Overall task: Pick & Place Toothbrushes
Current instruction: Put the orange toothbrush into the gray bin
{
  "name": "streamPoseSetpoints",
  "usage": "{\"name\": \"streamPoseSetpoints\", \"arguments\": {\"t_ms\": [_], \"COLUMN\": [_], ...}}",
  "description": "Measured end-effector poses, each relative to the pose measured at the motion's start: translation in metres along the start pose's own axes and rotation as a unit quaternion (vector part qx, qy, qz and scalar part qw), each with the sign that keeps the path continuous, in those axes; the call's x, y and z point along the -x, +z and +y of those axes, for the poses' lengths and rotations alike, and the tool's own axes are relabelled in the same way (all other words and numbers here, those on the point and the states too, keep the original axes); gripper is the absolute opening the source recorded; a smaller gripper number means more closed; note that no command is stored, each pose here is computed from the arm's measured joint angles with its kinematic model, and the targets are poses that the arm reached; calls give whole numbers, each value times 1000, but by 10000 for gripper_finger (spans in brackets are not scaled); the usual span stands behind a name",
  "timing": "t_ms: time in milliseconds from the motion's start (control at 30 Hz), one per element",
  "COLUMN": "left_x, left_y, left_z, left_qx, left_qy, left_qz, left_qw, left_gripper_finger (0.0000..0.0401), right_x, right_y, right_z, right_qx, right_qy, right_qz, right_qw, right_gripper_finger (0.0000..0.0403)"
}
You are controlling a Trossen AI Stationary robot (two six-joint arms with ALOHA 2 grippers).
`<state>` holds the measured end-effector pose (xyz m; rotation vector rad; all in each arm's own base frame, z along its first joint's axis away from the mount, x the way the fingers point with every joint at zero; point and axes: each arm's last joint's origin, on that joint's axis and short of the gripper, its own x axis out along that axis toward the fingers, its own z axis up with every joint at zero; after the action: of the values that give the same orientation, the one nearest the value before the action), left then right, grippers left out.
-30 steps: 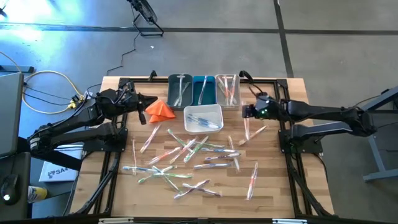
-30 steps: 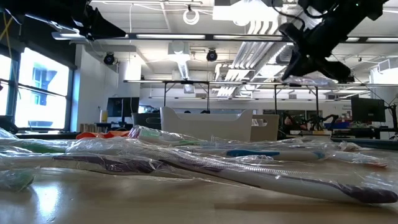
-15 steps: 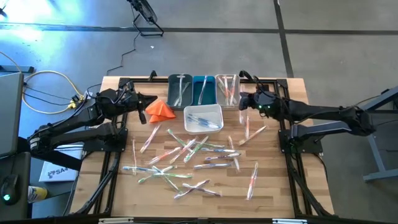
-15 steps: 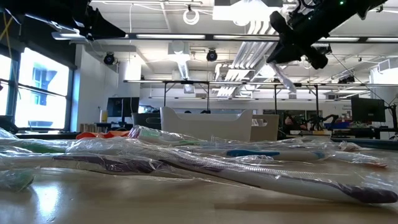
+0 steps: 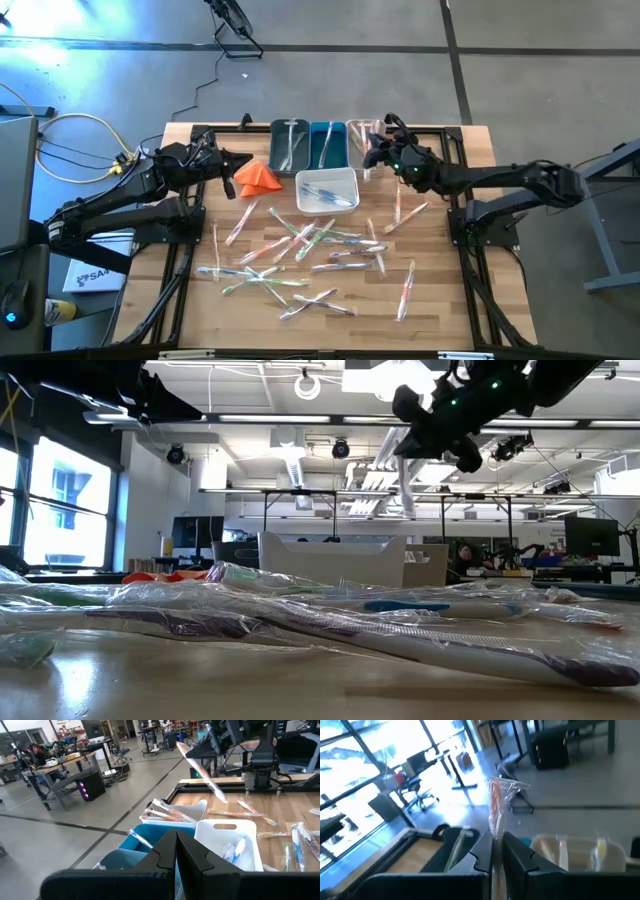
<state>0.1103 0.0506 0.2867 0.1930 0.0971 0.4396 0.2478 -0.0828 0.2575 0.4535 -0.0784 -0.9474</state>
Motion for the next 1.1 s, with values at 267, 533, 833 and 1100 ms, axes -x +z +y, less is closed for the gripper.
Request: {"name": "streamPoseSetpoints", "arguments": {"t_ms": [267, 533, 833, 1100], "left_x": [0, 0, 0, 0], "left_y": [0, 0, 2, 2], "left_z": [0, 0, 0, 0], "left_qx": [-1, -1, -1, -1], "left_qy": [0, 0, 0, 1], "left_qz": [0, -2, -12, -12], "left_qw": [1000, 1000, 1000, 1000], "left_gripper_finger": [8, 8, 8, 8], "right_x": [-30, -52, -70, -85], "right_y": [-2, -8, -16, -32], "right_z": [-11, -24, -29, -43], "right_qx": [23, 34, 95, 113], "right_qy": [-20, -14, -5, -21], "right_qz": [-43, -51, -85, -60], "right_qw": [999, 998, 992, 992], "right_gripper_finger": [15, 15, 15, 15]}}
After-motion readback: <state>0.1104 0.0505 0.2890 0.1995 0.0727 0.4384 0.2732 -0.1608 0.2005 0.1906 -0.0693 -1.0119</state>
